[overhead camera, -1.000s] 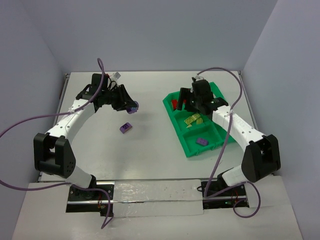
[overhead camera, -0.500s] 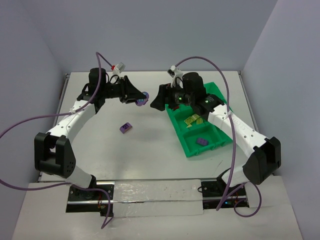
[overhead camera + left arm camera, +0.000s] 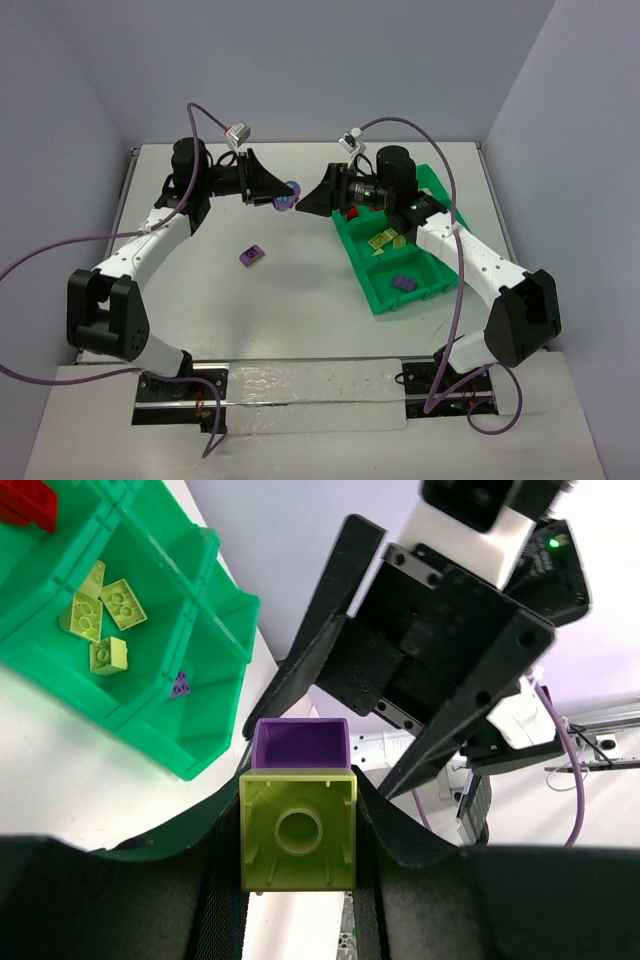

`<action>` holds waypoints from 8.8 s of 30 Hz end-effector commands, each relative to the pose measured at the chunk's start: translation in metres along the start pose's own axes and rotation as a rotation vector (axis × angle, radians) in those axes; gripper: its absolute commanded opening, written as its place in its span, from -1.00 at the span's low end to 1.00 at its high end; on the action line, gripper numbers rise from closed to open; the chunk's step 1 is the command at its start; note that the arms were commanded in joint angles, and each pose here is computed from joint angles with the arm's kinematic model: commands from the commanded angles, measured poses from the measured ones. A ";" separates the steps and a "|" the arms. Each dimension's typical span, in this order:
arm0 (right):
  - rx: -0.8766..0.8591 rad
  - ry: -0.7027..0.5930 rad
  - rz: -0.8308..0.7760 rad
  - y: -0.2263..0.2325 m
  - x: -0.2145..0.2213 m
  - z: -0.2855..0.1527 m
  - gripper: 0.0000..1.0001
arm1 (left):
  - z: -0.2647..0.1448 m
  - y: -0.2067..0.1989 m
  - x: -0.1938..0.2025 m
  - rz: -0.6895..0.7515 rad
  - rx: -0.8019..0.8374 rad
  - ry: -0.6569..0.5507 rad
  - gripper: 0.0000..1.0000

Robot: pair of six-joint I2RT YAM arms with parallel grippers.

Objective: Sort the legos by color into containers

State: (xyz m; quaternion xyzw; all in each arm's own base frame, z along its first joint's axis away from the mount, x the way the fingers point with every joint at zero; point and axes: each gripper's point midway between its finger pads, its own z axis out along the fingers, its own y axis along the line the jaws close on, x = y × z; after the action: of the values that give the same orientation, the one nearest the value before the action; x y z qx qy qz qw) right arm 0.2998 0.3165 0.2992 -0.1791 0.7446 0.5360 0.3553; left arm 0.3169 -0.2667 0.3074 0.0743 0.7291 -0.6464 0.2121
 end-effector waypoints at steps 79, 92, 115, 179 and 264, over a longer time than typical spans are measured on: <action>0.300 0.069 -0.658 0.027 -0.013 0.047 -0.05 | -0.018 -0.013 0.008 -0.068 -0.168 -0.073 -1.00; 0.309 0.059 -0.640 0.025 -0.009 0.041 -1.00 | -0.021 -0.012 0.004 -0.029 -0.209 -0.082 -0.42; 0.318 0.094 -0.628 0.017 0.003 0.039 -1.00 | -0.031 -0.019 -0.006 0.060 -0.296 -0.112 0.19; 1.236 -0.113 0.255 -0.191 0.089 -0.241 -1.00 | -0.053 0.098 -0.010 -0.009 -0.803 -0.147 -1.00; 0.224 -0.115 -0.670 0.013 -0.002 0.017 0.56 | -0.002 0.035 0.012 -0.291 -0.103 -0.004 -1.00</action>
State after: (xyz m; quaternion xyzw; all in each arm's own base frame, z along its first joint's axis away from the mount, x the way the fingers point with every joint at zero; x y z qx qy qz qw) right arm 0.2851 0.3204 0.2586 -0.3365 0.7376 0.2962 0.5050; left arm 0.3178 -0.2588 0.2407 -0.0774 0.7799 -0.6135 0.0972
